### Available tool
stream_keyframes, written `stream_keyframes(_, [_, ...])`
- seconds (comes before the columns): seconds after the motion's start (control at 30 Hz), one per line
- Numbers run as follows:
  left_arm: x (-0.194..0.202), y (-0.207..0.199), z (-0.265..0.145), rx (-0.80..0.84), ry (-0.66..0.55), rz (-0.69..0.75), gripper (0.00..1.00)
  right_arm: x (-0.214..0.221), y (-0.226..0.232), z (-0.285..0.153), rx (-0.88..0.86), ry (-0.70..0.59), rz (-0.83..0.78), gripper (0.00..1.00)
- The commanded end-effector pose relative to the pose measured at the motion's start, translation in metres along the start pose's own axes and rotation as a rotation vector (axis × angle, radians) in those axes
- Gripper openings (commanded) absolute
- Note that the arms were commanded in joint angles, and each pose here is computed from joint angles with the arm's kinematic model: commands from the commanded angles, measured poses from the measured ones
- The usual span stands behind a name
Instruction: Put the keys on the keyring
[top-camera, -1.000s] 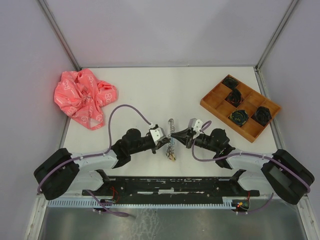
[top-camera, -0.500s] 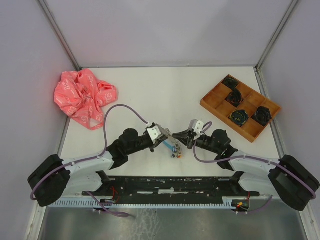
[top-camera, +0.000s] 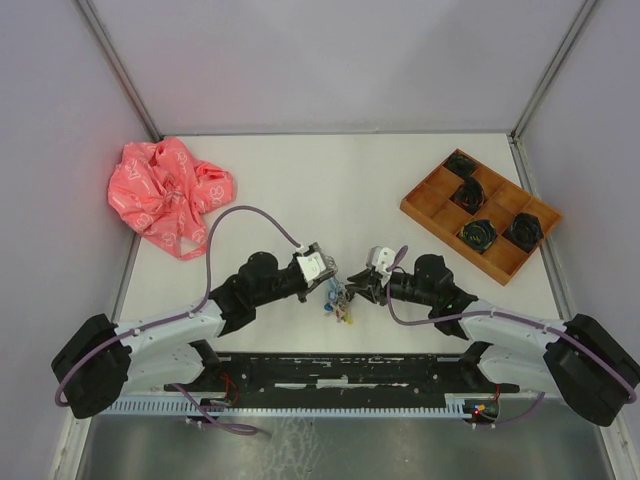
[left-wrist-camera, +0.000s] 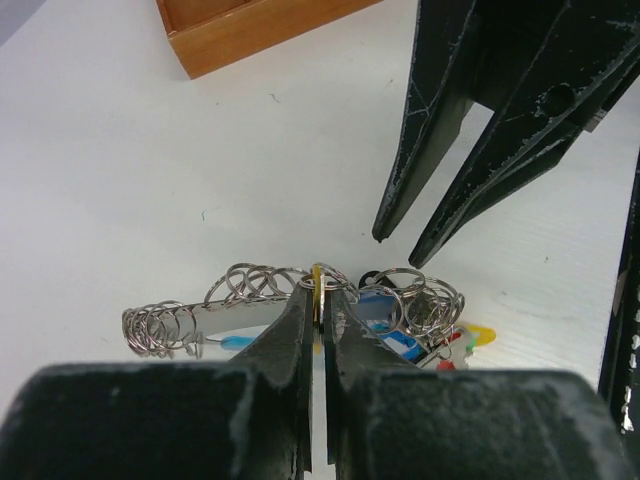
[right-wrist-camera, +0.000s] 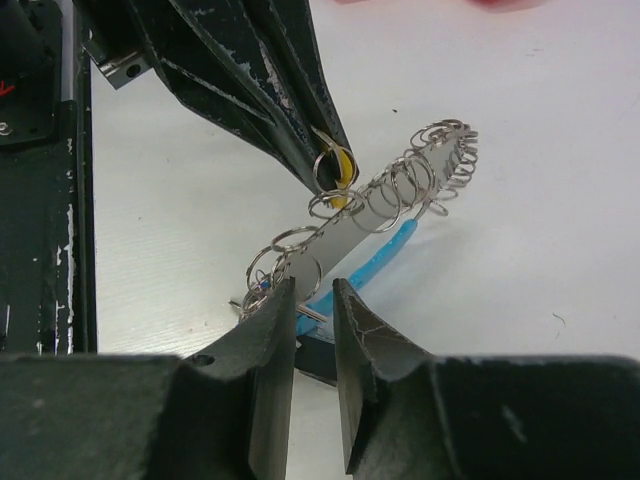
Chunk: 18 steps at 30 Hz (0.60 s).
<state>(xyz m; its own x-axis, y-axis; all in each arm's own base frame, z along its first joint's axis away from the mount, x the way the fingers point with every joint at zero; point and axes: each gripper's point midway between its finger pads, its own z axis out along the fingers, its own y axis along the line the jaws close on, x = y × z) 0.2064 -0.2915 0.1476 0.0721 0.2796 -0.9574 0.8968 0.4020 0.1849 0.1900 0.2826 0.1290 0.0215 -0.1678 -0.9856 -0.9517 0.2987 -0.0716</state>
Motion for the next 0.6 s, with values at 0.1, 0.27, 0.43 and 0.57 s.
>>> stream_keyframes(0.1, [-0.045, -0.003, 0.0, 0.074, -0.12, 0.122, 0.03, -0.032, -0.003, 0.004, -0.054, -0.01, -0.132, 0.37])
stream_keyframes(0.27, [-0.039, -0.011, -0.004, 0.122, -0.097, 0.172, 0.03, -0.037, -0.005, 0.001, -0.102, 0.049, -0.234, 0.42])
stream_keyframes(0.43, [-0.039, -0.019, -0.007, 0.171, -0.106, 0.21, 0.03, -0.04, 0.008, 0.0, -0.261, 0.065, -0.338, 0.44])
stream_keyframes(0.57, [-0.038, -0.023, -0.008, 0.199, -0.106, 0.222, 0.03, -0.036, 0.016, 0.003, -0.373, 0.091, -0.386, 0.44])
